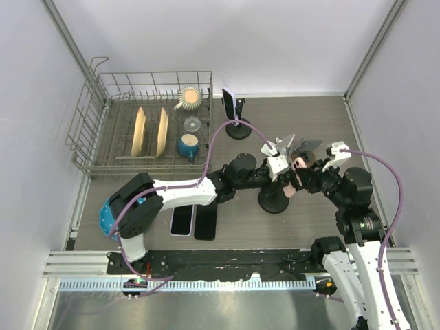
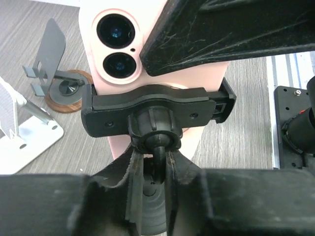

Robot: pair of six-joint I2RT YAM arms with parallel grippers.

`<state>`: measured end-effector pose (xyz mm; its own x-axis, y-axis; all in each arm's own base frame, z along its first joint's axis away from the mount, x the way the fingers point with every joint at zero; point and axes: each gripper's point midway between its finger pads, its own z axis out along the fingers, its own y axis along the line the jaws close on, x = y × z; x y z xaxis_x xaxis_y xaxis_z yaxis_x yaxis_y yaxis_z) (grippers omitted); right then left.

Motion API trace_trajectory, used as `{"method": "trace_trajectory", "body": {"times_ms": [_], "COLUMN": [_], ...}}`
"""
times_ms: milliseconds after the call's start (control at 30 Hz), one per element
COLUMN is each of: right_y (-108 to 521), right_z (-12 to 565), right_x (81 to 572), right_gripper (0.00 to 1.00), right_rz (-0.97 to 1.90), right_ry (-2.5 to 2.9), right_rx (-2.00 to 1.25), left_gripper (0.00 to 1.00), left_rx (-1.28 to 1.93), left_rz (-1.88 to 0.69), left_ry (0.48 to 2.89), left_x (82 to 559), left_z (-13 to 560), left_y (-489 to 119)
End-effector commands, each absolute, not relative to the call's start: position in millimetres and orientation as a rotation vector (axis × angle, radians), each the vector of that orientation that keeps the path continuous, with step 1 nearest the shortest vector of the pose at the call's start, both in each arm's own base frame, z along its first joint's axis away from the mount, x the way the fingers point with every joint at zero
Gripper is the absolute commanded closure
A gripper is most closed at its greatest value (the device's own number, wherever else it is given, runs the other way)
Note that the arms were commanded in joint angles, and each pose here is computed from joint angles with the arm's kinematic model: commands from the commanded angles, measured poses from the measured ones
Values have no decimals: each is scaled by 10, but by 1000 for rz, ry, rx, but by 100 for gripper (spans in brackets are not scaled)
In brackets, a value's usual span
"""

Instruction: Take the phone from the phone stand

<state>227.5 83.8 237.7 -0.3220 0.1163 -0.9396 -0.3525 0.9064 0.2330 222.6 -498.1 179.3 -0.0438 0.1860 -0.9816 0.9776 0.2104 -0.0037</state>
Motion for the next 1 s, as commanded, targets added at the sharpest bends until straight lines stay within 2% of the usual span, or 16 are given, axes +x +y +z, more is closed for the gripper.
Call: {"method": "trace_trajectory", "body": {"times_ms": [0,33,67,100,200,267,333,400,600,967], "right_y": [986,983,987,980,987,989,1031,1058,1073,1311], "right_z": [2690,2694,2695,2720,2752,2786,2778,2855,2974,2765], "right_x": [2279,2282,2284,2288,2308,2343,2352,2384,2514,2736], "right_gripper": [86,75,70,57,39,35,25,19,20,30], "right_rz": [546,546,551,556,581,592,633,657,659,649], "right_ry": [1722,1722,1725,1722,1721,1703,1688,1636,1572,1585], "right_rx": [-232,-230,-223,-205,-163,-140,-125,-120,-127,-198], "left_gripper": [93,99,100,100,100,100,100,100,100,100], "left_rx": [1137,1125,1110,1100,990,938,886,841,777,737], "left_rz": [-999,-1000,-987,-977,-992,-983,-982,-962,-954,-957], "left_ry": [1351,1346,1360,1363,1411,1445,1463,1493,1534,1570], "left_x": [2231,2237,2254,2264,2301,2334,2358,2392,2410,2427], "left_z": [2115,2139,2115,2103,2107,2067,2106,2052,2006,1983], "left_y": [-5071,-5063,-5029,-5004,-4911,-4851,-4794,-4720,-4616,-4590]}}
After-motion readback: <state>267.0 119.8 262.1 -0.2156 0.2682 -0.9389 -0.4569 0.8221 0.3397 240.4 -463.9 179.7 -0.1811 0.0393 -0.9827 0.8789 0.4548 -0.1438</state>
